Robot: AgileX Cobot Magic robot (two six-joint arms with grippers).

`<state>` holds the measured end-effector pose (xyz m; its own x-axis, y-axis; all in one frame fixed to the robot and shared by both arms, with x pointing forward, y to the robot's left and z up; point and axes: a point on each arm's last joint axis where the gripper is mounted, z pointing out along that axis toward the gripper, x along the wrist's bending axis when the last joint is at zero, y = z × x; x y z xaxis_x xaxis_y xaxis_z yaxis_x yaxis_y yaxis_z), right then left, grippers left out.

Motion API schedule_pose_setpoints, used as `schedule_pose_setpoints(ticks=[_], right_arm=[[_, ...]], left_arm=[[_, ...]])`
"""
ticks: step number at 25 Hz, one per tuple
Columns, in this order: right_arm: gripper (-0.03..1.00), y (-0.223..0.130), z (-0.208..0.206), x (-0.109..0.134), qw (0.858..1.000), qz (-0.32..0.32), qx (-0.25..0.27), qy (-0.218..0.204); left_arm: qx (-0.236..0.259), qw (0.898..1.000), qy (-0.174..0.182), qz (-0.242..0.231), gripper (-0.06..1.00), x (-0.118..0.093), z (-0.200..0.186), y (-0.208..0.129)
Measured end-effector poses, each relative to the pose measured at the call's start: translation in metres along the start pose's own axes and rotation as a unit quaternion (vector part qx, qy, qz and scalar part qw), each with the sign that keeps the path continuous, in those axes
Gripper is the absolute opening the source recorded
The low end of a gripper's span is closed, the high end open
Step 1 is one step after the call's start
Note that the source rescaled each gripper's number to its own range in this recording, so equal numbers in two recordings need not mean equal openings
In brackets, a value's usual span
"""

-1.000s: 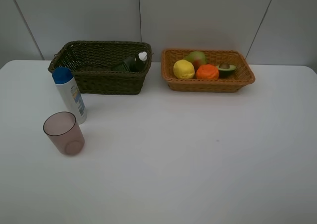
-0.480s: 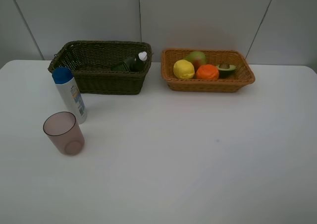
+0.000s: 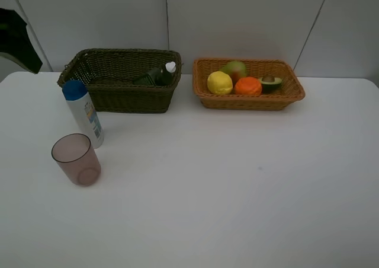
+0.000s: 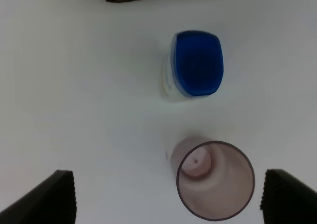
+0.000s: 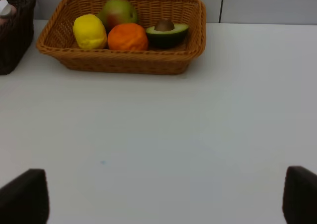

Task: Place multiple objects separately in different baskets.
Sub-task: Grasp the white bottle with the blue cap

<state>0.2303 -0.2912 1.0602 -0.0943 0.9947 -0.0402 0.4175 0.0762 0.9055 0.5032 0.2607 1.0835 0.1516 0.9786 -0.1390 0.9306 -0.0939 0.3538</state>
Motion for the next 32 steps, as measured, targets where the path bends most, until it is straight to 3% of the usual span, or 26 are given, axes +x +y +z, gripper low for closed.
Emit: schedule_pose_setpoints(ticks=[8,18,32], right_arm=[[1.0,0.0,0.0,0.0,1.0,0.0,0.0,0.0],[1.0,0.0,0.0,0.0,1.0,0.0,0.0,0.0],[1.0,0.0,0.0,0.0,1.0,0.0,0.0,0.0]], left_arm=[[0.038,0.999,-0.006,0.029,1.0,-0.013,0.057,0.016],[0.082,0.996,0.0,0.031,1.0,-0.011,0.109,0.021],[0.063,0.997,0.005,0.042,1.0,-0.014,0.139,0.028]])
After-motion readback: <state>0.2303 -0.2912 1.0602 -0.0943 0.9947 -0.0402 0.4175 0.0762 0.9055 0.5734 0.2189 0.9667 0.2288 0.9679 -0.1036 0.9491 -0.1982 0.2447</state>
